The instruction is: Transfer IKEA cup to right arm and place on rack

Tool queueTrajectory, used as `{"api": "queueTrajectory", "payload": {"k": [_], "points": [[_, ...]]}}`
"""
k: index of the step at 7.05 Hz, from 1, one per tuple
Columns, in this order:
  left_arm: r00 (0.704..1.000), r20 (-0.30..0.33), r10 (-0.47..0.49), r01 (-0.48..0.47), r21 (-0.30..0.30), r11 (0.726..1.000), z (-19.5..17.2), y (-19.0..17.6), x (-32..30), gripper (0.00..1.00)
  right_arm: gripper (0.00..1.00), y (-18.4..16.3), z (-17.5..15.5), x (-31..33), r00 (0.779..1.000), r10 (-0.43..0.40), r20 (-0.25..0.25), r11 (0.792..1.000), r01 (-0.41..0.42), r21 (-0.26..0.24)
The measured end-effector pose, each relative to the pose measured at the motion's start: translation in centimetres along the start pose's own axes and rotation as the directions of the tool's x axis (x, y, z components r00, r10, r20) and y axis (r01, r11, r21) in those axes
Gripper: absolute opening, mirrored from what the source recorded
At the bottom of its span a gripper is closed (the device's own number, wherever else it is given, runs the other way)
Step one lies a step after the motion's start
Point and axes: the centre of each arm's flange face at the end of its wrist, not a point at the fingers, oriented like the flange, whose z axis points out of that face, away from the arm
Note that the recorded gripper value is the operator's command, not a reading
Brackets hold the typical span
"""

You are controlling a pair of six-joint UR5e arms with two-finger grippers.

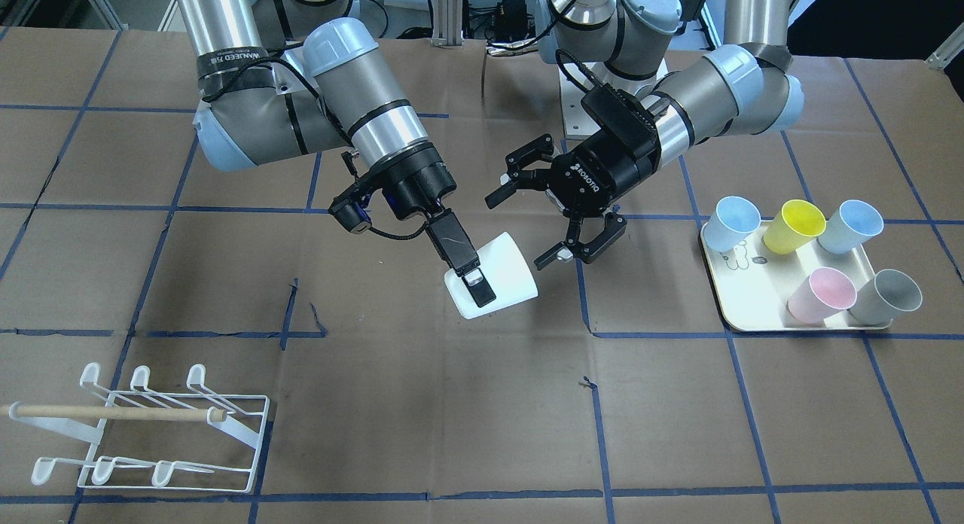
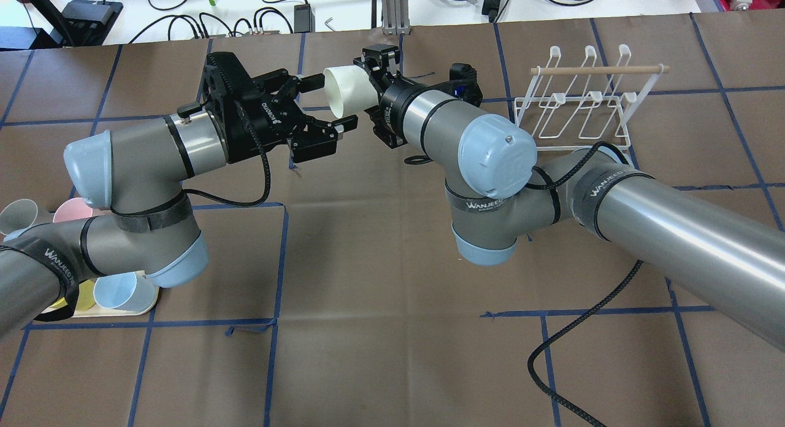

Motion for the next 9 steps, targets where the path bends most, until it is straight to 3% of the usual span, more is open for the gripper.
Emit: {"api": "queueTrajectory", "payload": {"k": [2,3,4,5,6,8,9], "points": [[0.997,0.073,-0.028,0.028,0.001,1.000,-2.5,0.7,-2.8,0.98,0.09,-3.1,-0.2,-1.4,0.999,-0.015,0.028,0.999,0.014,0.048],[0.993,0.107,-0.042,0.043,-0.001,0.999,-3.5,1.1,-4.1,0.98,0.09,-5.9,-0.5,-2.3,0.996,-0.081,0.036,0.993,0.077,0.094],[0.987,0.146,-0.064,0.068,-0.022,0.997,-4.1,1.5,-5.2,0.98,0.09,-8.9,-1.0,-3.1,0.975,-0.220,0.022,0.965,0.214,0.151],[0.973,0.215,-0.081,0.098,-0.069,0.993,-4.4,1.8,-6.3,0.98,0.09,-12.0,-1.5,-4.0,0.918,-0.397,-0.019,0.892,0.391,0.226],[0.949,0.302,-0.090,0.135,-0.133,0.982,-4.7,2.0,-7.5,0.99,0.09,-14.8,-2.2,-5.0,0.826,-0.556,-0.091,0.779,0.557,0.289],[0.899,0.425,-0.109,0.242,-0.273,0.931,-4.6,0.0,-10.3,0.99,0.09,-18.7,-2.9,-5.5,0.630,-0.740,-0.237,0.559,0.771,0.304],[0.881,0.459,-0.114,0.297,-0.348,0.889,-3.9,-2.3,-11.7,0.99,0.09,-21.5,-3.4,-5.5,0.531,-0.788,-0.310,0.453,0.842,0.293]]}}
